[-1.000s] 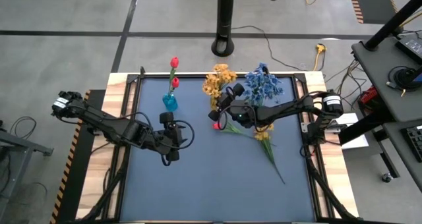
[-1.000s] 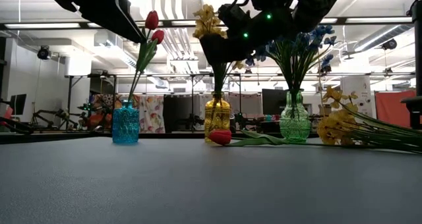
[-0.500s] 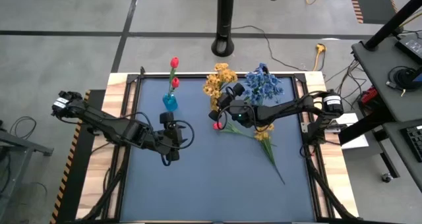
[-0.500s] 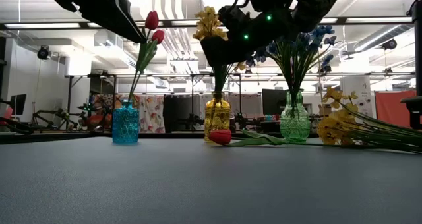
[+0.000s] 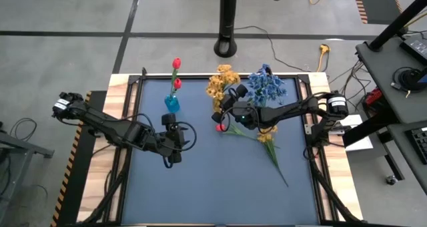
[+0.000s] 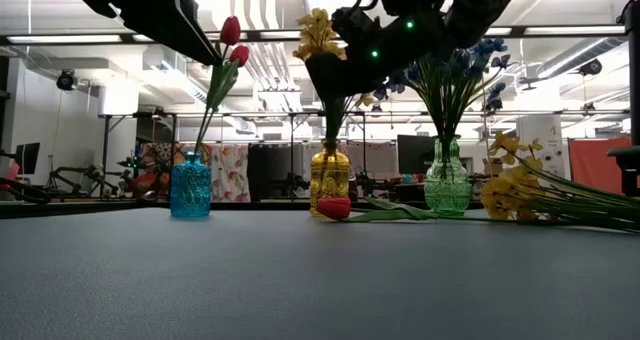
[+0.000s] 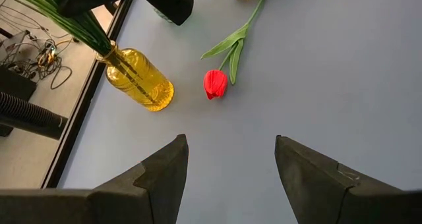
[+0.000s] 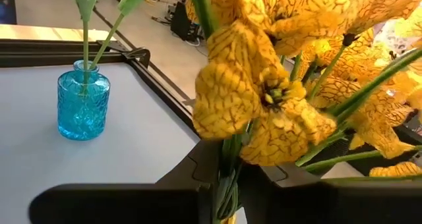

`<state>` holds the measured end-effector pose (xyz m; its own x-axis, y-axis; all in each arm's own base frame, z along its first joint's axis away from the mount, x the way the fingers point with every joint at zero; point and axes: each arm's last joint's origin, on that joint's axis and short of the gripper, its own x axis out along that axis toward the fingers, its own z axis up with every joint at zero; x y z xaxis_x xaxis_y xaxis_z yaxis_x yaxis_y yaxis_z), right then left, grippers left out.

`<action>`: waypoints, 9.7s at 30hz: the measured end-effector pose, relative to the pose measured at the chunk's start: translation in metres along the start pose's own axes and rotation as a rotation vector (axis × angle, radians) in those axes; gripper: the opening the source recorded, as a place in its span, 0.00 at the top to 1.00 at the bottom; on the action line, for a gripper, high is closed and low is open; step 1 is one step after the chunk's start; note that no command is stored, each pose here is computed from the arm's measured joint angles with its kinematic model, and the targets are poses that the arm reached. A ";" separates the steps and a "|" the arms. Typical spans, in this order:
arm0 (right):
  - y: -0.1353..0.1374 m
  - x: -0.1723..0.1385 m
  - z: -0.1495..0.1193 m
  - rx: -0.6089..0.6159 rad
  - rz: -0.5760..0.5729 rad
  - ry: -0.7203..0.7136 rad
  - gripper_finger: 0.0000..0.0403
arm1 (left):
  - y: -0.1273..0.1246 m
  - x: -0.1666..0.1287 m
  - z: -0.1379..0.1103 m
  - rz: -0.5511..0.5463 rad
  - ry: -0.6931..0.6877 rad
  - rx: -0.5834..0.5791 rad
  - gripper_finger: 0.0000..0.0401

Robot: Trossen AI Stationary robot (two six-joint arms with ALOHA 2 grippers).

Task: Sort flowers into vase by color
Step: Put the left yellow flowers into the yellow vase, then put the yellow flowers into the yellow vase

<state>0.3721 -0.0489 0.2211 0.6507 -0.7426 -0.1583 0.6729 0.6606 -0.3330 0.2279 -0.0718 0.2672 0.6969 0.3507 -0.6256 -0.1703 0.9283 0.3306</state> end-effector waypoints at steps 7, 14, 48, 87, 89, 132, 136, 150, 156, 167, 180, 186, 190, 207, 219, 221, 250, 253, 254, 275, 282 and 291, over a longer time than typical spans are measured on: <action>0.001 -0.001 0.000 0.013 0.004 0.002 0.75 | 0.000 0.000 0.000 0.000 0.000 0.000 0.48; 0.005 -0.005 0.001 0.013 0.018 -0.006 0.59 | 0.000 0.000 0.000 0.000 0.000 0.000 0.48; 0.028 -0.051 0.024 0.039 0.044 -0.074 0.44 | 0.000 0.000 0.000 0.000 0.000 0.000 0.48; 0.051 -0.182 -0.005 0.434 0.492 1.096 0.44 | 0.000 0.000 0.002 -0.004 -0.022 -0.016 0.48; 0.049 -0.191 -0.011 0.411 0.450 1.180 0.44 | -0.001 0.000 0.003 -0.005 -0.026 -0.019 0.48; 0.016 -0.207 -0.100 0.383 0.066 1.312 0.96 | -0.004 0.003 0.008 -0.012 -0.061 -0.056 0.48; 0.006 -0.210 -0.088 0.422 0.104 1.298 0.94 | -0.005 0.005 0.008 -0.012 -0.059 -0.042 0.48; -0.005 -0.241 -0.039 0.513 0.416 0.911 0.95 | -0.011 0.008 0.020 -0.065 -0.156 -0.024 0.48; 0.017 -0.241 -0.013 0.468 0.649 0.558 0.95 | -0.015 0.007 0.027 -0.196 -0.226 -0.005 0.48; 0.047 -0.236 0.050 0.296 0.813 -0.277 0.96 | -0.025 0.014 0.039 -0.261 -0.341 0.055 0.48; 0.076 -0.199 0.034 0.131 0.679 -0.397 0.96 | -0.045 0.029 0.071 -0.315 -0.706 0.043 0.48; 0.075 -0.195 0.034 0.114 0.666 -0.399 0.96 | -0.048 0.033 0.073 -0.301 -0.740 0.057 0.54; 0.075 -0.195 0.034 0.100 0.662 -0.403 0.96 | -0.048 0.033 0.073 -0.296 -0.750 0.062 0.67; 0.063 -0.198 0.043 0.217 0.638 -0.375 0.67 | -0.044 0.027 0.076 -0.277 -0.773 -0.004 0.99; 0.026 -0.208 0.054 0.256 0.615 -0.237 0.47 | -0.033 0.029 0.074 -0.113 -0.689 -0.046 0.98; 0.022 -0.210 0.054 0.254 0.618 -0.213 0.45 | -0.031 0.029 0.074 -0.099 -0.688 -0.053 0.98; 0.020 -0.210 0.045 0.215 0.625 -0.126 0.42 | 0.116 0.087 0.044 0.007 -0.759 -0.101 0.99; 0.020 -0.210 0.045 0.212 0.624 -0.127 0.42 | 0.124 0.089 0.037 0.046 -0.780 -0.107 0.99; 0.020 -0.210 0.045 0.212 0.624 -0.127 0.42 | 0.125 0.090 0.035 0.052 -0.780 -0.109 0.99; 0.020 -0.210 0.041 0.202 0.621 -0.120 0.42 | 0.127 0.108 0.029 0.076 -0.770 -0.101 1.00; 0.020 -0.210 0.041 0.202 0.622 -0.121 0.42 | 0.130 0.112 0.027 0.087 -0.765 -0.105 1.00; 0.021 -0.209 0.039 0.197 0.623 -0.117 0.42 | 0.132 0.111 0.027 0.100 -0.775 -0.097 1.00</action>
<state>0.2635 0.1245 0.2837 0.9653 -0.2058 -0.1607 0.2029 0.9786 -0.0340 0.3019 0.0866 0.2605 0.9560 0.2802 0.0871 -0.2934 0.9159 0.2739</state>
